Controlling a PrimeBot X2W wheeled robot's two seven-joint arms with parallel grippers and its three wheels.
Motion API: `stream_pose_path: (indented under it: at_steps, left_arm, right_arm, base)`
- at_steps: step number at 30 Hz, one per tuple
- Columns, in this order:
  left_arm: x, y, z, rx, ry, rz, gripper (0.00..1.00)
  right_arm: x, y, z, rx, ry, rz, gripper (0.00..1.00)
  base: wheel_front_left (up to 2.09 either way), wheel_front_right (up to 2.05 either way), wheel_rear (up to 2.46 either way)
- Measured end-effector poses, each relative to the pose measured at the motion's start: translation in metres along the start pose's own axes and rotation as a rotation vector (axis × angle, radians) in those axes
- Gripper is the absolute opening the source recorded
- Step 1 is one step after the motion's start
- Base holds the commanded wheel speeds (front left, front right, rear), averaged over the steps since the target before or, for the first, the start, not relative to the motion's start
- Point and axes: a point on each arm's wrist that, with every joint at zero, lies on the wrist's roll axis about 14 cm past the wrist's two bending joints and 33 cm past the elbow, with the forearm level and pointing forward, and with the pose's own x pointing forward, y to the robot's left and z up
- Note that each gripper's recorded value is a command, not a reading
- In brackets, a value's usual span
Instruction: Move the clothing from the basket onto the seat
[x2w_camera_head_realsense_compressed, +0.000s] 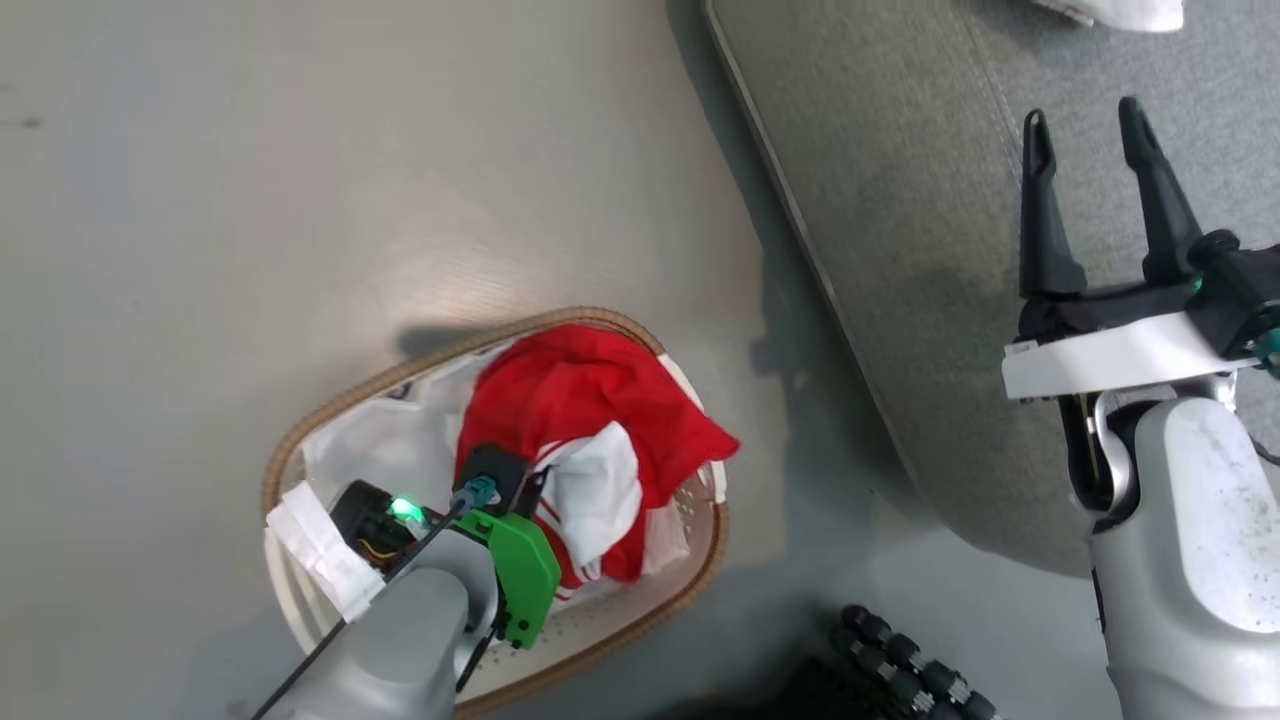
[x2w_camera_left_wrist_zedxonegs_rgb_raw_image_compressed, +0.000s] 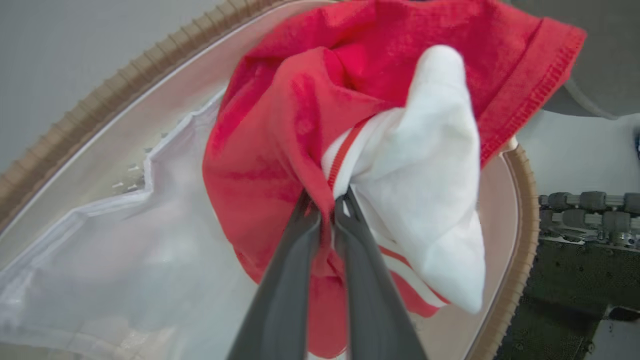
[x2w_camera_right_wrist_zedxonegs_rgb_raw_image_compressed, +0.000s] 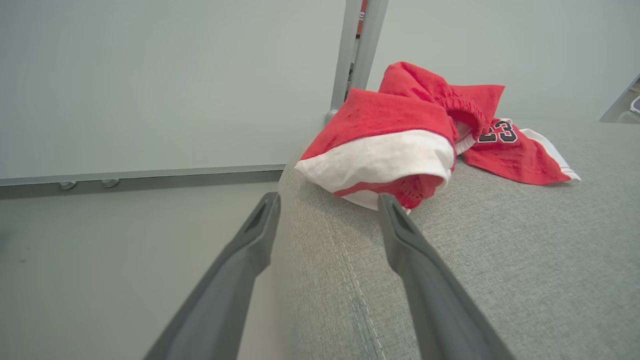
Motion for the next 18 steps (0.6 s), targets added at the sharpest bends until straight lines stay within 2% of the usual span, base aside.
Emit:
stream_pose_path:
  at_steps: [5,8,12,18]
  left_arm:
    - [-0.02,-0.01,0.039,0.002,-0.124,0.005,0.0]
    - [-0.035,-0.018,0.064,0.043,-0.204,0.001,0.0]
    - [-0.065,-0.013,0.101,0.138,-0.311,0.029,0.0]
    - [-0.117,-0.004,0.153,0.334,-0.439,0.101,0.0]
  right_arm:
    - [-0.009,0.006,0.011,-0.01,-0.014,0.018,1.0]
    - [-0.017,0.011,0.017,-0.016,-0.019,0.033,1.0]
    - [-0.026,0.019,0.031,-0.012,-0.044,0.055,1.0]
    - [-0.043,0.033,0.049,-0.003,-0.079,0.096,1.0]
  base:
    - [0.0,0.0,0.0]
    - [0.0,0.0,0.0]
    - [0.0,0.0,0.0]
    - [0.0,0.0,0.0]
